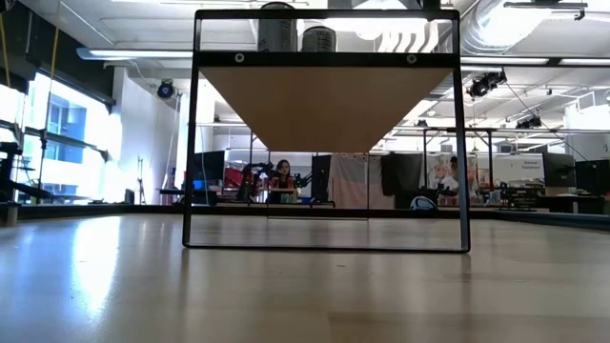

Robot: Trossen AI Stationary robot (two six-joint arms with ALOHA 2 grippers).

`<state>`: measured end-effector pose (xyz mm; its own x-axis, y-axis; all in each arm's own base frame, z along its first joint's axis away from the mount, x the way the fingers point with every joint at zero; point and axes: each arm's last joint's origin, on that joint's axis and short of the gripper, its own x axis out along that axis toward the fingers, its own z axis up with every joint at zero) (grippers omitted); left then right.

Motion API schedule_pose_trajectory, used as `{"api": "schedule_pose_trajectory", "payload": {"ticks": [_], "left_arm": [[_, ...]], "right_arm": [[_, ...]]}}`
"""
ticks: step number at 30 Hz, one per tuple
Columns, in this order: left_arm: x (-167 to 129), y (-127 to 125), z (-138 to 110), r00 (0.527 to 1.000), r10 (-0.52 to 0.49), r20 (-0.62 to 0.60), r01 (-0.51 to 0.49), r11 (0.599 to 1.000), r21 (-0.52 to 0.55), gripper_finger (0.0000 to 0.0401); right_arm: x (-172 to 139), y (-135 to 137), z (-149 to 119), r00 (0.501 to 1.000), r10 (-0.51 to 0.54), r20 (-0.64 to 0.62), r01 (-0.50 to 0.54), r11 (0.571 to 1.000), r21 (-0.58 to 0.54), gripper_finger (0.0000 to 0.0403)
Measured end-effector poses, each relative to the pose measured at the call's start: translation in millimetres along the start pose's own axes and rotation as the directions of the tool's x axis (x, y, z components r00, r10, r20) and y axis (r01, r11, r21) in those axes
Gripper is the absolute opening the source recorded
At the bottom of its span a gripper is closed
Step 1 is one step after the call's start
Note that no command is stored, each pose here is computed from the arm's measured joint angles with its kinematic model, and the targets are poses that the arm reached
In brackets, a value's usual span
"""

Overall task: Place canned beverage on shelf
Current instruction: Put the white blue soda can on the shelf aligned with the other white blue soda can

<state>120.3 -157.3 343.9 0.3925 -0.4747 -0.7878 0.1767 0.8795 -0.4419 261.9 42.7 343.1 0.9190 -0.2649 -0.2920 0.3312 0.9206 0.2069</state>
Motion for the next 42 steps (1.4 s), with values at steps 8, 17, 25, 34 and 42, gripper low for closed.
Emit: {"api": "schedule_pose_trajectory", "payload": {"ticks": [8, 17, 25, 34, 42], "left_arm": [[4, 2, 5, 0.996, 0.062, 0.061, -0.068, 0.992, 0.105, 0.0223], [19, 10, 24, 0.997, 0.079, -0.003, -0.079, 0.997, 0.013, 0.0284], [19, 5, 36, 0.956, 0.169, -0.238, -0.157, 0.985, 0.068, 0.0394], [20, 5, 34, 0.921, 0.249, -0.299, -0.259, 0.966, 0.007, 0.0392], [34, 3, 18, 0.905, 0.264, -0.334, -0.298, 0.953, -0.054, 0.0392]], "right_arm": [[0, -1, -3, 0.999, 0.003, -0.038, -0.005, 0.998, -0.058, 0.0], [-1, -3, -11, 0.992, 0.01, -0.126, -0.022, 0.995, -0.093, 0.0], [-1, -3, -11, 0.992, 0.01, -0.126, -0.024, 0.993, -0.111, 0.0], [-1, -3, -11, 0.992, 0.005, -0.124, -0.019, 0.994, -0.112, 0.0], [-1, -3, -12, 0.992, 0.004, -0.126, -0.019, 0.993, -0.118, 0.0]]}}
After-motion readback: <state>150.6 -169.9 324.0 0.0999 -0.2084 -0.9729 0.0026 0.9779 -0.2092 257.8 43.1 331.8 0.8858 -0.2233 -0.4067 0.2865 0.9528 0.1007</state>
